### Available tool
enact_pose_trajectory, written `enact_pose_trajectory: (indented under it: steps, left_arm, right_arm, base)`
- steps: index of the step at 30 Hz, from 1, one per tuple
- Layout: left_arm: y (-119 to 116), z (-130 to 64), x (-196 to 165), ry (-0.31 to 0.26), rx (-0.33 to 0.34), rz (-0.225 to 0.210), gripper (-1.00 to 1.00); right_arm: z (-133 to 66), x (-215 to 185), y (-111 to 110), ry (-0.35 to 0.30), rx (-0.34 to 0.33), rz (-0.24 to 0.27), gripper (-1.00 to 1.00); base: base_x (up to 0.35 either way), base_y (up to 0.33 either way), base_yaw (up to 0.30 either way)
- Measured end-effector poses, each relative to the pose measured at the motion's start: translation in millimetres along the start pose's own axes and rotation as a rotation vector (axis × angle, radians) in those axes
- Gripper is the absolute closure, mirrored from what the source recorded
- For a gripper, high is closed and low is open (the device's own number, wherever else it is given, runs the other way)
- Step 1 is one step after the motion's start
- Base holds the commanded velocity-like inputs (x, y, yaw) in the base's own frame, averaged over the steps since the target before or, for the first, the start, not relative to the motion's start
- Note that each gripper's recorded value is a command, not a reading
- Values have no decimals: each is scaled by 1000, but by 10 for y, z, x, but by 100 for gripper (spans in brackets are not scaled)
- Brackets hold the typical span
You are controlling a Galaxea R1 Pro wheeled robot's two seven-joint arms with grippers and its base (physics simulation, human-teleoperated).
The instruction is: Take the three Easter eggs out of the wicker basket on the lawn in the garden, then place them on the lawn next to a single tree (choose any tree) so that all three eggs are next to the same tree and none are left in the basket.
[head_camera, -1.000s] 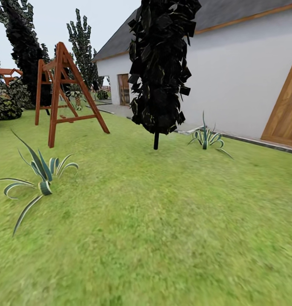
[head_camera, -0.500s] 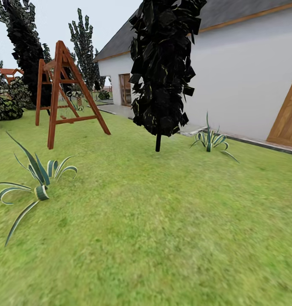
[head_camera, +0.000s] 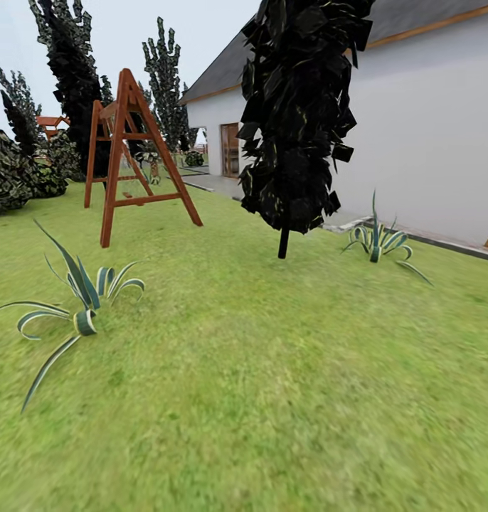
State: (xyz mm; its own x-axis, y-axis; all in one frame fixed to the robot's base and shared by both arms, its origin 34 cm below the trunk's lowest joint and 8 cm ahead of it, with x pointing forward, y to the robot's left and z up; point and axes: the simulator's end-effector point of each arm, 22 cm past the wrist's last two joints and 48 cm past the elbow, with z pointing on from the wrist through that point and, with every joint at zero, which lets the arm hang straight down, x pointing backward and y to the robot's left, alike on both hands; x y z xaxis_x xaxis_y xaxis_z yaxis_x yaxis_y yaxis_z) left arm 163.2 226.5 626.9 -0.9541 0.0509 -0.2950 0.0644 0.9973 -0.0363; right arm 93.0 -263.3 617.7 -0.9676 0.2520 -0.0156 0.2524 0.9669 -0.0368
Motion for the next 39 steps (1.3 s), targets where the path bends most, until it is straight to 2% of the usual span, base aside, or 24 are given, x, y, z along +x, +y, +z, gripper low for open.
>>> enact_pose_trajectory:
  steps: [12,26,39]
  left_arm:
    - [-4,1,-3,0,1,0,-100]
    - [-5,0,0,0,0,0,-100]
    - [-9,1,-5,-1,1,0,-100]
  right_arm:
    - [0,0,0,0,0,0,-100]
    - [0,2,7,0,-1,0,-100]
    - [0,0,0,0,0,0,-100]
  base:
    - [340,0,13]
    - [340,0,178]
    - [340,-49,26]
